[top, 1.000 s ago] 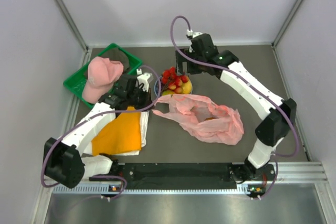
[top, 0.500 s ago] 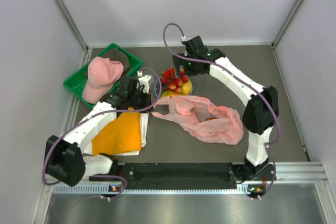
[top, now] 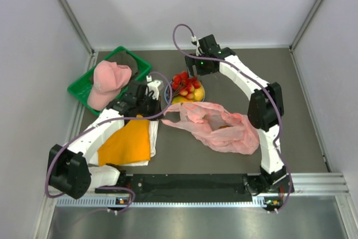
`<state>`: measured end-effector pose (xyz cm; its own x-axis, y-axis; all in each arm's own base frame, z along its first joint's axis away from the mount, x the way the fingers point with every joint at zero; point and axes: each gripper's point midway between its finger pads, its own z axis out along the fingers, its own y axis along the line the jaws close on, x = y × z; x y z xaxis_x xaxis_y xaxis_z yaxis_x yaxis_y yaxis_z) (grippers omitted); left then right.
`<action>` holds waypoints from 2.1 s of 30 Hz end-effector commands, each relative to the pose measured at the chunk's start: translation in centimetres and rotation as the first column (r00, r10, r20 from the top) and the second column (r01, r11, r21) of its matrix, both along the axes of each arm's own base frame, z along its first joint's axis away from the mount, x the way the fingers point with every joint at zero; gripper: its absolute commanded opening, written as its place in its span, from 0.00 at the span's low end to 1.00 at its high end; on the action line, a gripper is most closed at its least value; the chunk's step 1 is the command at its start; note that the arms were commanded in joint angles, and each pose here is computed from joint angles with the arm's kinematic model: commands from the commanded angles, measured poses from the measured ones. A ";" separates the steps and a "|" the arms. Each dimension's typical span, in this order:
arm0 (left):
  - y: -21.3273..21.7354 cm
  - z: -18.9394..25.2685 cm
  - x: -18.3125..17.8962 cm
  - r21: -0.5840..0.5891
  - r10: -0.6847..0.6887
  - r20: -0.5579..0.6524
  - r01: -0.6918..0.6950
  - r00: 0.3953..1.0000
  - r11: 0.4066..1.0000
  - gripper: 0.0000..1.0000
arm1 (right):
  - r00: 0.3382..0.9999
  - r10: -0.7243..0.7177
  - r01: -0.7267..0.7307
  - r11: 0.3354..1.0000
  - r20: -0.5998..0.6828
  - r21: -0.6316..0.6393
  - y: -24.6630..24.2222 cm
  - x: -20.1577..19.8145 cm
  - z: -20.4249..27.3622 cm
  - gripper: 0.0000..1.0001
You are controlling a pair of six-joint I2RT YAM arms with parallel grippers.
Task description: Place the fruits into the plastic bag
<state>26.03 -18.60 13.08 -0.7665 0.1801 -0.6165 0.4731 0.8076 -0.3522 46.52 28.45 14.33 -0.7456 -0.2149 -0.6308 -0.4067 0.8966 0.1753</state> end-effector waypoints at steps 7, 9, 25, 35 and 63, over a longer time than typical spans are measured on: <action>-0.3 0.7 0.0 -0.014 -0.021 0.031 0.021 0.999 1.000 0.00 | 0.985 0.157 -0.163 0.983 0.067 0.083 2.7 0.5 1.5 0.79; -0.3 0.7 0.0 -0.012 -0.021 0.031 0.021 0.999 1.000 0.00 | 0.985 0.165 -0.169 0.982 0.055 0.089 2.8 0.4 1.0 0.77; -0.3 0.7 0.0 -0.017 -0.022 0.028 0.022 0.999 1.000 0.00 | 0.982 0.187 -0.188 0.981 0.015 0.055 2.7 0.1 -2.6 0.66; -0.3 0.5 0.0 -0.010 -0.020 0.025 0.020 0.999 1.000 0.00 | 0.970 0.218 -0.219 0.976 0.106 -0.003 3.6 1.0 -2.7 0.58; -0.4 0.8 -0.1 -0.020 -0.028 0.030 0.029 0.999 0.999 0.00 | 0.943 0.036 -0.088 0.985 0.332 0.146 4.3 -2.7 13.0 0.00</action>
